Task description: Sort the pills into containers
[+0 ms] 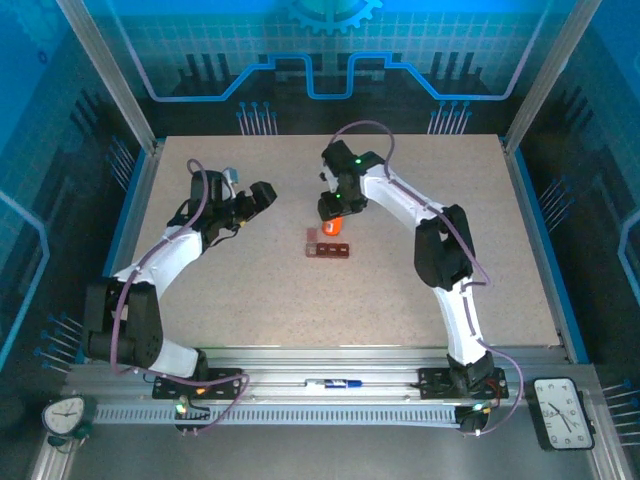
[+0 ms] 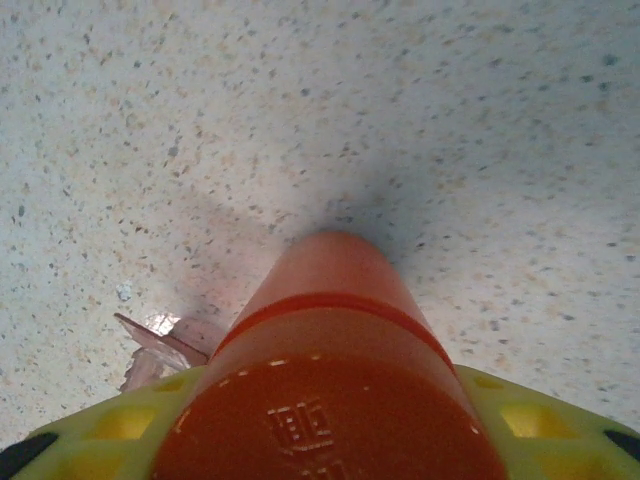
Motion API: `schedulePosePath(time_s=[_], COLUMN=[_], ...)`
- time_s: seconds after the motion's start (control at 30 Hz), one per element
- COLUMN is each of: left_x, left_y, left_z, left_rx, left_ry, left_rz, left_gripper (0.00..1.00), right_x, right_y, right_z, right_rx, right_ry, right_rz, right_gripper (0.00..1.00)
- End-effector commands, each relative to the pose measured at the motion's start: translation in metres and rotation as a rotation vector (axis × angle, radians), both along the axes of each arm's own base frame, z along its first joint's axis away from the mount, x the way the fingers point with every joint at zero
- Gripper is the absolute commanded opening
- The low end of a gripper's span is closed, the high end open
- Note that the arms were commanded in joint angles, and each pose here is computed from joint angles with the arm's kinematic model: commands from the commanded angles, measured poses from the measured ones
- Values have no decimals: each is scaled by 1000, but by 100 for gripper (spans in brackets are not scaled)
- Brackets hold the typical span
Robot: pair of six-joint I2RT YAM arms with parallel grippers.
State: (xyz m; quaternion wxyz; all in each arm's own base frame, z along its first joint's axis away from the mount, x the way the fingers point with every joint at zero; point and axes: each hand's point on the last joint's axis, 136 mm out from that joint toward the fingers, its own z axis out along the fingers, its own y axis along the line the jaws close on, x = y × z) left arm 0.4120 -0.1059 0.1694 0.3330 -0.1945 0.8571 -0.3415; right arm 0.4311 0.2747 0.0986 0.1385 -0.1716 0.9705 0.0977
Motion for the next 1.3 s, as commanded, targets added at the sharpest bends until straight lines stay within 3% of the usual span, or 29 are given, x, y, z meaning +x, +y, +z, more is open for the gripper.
schedulePosePath(time_s=[0.0,0.4,0.7,0.93,1.27], left_x=[11,41,28,5,-4], left_y=[-6,-75,-134,-173,-183], left_z=[15,72,72,54,45], left_rx=[3,184,279,352,351], left_ry=[-55,-460,-688,-803,-846], left_rz=[-38,-356,-646,-778,-792], left_gripper=[99,99,99,99,96], right_x=[9,13,6,-7,-34], right_y=[-13,-51,-67,-54,-22], right_z=[52,128,159,163,165], right_rx=[77,230,338,412,482], right_ry=[-87,-141,-134,-71,-2], right_rz=[-21,-7,52,114,213], right_gripper=[43,44,44,43,43])
